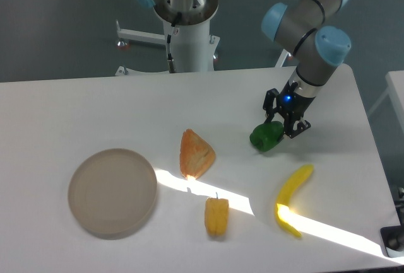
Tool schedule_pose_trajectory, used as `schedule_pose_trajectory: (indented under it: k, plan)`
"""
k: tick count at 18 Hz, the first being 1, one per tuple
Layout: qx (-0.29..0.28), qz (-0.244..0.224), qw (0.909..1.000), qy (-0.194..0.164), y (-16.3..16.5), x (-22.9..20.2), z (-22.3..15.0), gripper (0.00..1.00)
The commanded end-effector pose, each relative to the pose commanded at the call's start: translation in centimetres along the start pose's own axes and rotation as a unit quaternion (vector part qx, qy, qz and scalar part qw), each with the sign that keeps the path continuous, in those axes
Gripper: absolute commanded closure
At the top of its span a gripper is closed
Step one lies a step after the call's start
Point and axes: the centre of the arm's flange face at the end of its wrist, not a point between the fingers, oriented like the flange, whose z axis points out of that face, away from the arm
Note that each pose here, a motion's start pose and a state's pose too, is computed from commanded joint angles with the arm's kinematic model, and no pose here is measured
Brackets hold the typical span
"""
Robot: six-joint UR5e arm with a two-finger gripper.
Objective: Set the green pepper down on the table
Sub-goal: 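Lower the green pepper onto the table and open the gripper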
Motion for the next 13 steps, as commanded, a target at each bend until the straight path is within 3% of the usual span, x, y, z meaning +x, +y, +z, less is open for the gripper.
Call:
schedule_pose_trajectory:
  k: [5,8,9,13]
  plan:
    - [0.0,0.0,1.0,0.001,0.05,-0.07,0.11,0.65]
    - [0.0,0.0,1.0,-0.001,0.12,-0.15,0.0,0.59]
    - [0.0,0.001,1.0,-0.002,0.1,-0.19,-0.07,0.55]
    - [-0.002,0.001,1.0,-0.007,0.0,-0.51,-0.52,0.16]
